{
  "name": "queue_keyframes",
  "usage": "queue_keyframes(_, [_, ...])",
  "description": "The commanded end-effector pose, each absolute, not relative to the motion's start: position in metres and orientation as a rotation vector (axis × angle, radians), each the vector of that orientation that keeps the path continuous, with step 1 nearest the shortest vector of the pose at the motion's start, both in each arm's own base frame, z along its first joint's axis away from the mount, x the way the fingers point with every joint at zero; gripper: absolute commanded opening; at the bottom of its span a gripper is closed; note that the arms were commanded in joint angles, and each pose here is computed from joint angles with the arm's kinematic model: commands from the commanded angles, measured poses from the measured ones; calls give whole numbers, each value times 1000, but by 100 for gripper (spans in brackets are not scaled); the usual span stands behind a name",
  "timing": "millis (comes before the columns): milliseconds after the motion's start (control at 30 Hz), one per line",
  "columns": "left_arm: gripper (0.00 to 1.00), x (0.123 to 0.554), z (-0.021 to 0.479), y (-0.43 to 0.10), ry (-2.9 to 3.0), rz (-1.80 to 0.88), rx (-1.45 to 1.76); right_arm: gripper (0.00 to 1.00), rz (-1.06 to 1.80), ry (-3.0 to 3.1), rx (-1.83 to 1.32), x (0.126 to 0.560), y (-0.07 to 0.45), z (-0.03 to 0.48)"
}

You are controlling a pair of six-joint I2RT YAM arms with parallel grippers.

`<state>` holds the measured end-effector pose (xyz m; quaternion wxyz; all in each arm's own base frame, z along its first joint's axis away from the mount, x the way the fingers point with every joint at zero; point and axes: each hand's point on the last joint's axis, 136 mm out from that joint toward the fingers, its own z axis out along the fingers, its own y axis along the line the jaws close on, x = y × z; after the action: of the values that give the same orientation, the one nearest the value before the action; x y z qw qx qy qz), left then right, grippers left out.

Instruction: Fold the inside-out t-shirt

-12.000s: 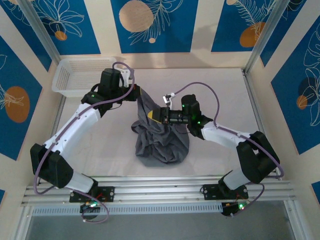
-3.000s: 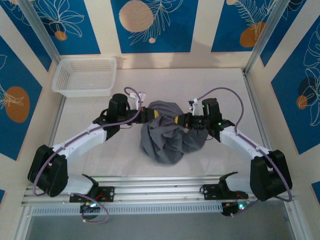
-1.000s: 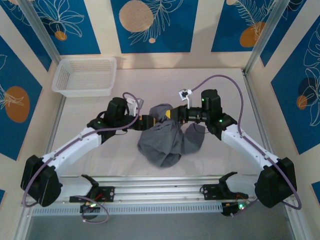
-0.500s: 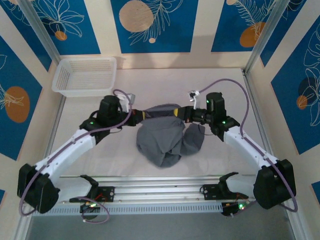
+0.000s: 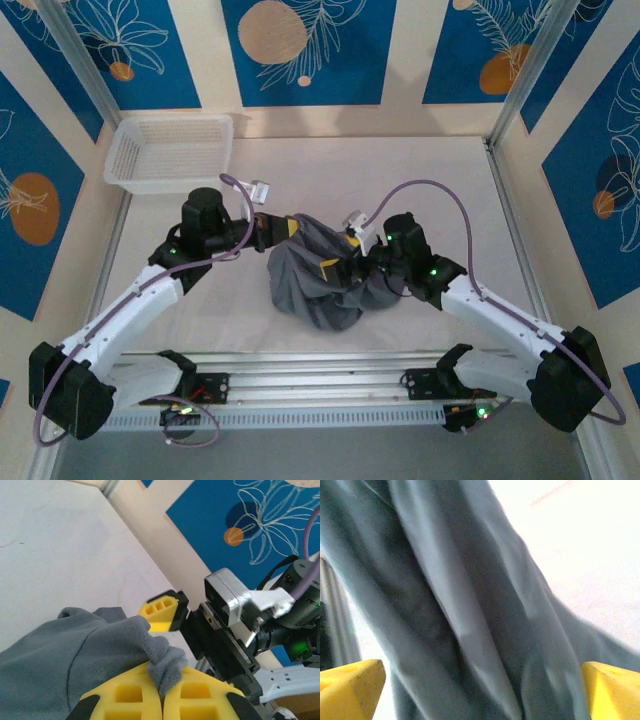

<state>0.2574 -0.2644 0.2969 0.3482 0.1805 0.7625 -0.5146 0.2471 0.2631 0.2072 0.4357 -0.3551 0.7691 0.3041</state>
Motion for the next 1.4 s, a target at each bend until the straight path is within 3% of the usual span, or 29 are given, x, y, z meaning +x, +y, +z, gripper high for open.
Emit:
queue_keyframes(0, [0, 242, 319, -277, 1870, -1400, 602, 99, 528, 1715, -1008, 273, 271, 238])
queue_keyframes(67, [0, 237, 323, -280, 1854, -1410, 629, 97, 579, 1722, -1036, 275, 285, 239])
queue_keyframes(167, [0, 237, 323, -279, 1860, -1389, 627, 78, 691, 1772, -1043, 273, 302, 240])
queue_keyframes(300, [0, 265, 295, -255, 2011, -1137, 479, 5, 886, 1807, -1052, 255, 311, 252])
queue_keyframes(333, [0, 273, 288, -249, 2034, -1093, 450, 0, 944, 1817, -1056, 248, 311, 256])
queue_keyframes(500, [0, 308, 267, -233, 2068, -1083, 346, 0, 1396, 1817, -1066, 204, 307, 287])
queue_keyframes(600, [1, 324, 249, -232, 2107, -1043, 323, 0, 1573, 1822, -1003, 201, 302, 303])
queue_keyframes(667, [9, 330, 242, -232, 2120, -1041, 309, 0, 1634, 1818, -936, 209, 298, 310])
queue_keyframes(767, [29, 333, 239, -225, 2123, -1027, 285, 0, 1637, 1840, -808, 230, 291, 311])
queue_keyframes(833, [36, 329, 241, -213, 2121, -973, 256, 0, 1589, 1872, -745, 243, 287, 307])
queue_keyframes(1000, [39, 300, 250, -181, 2134, -846, 170, 0, 1522, 1921, -655, 260, 280, 298])
queue_keyframes(1200, [40, 259, 257, -224, 2161, -1080, 191, 0, 1532, 1958, -641, 265, 284, 291])
queue_keyframes(1367, [42, 275, 251, -256, 2222, -1173, 115, 0, 1552, 1998, -652, 262, 292, 288])
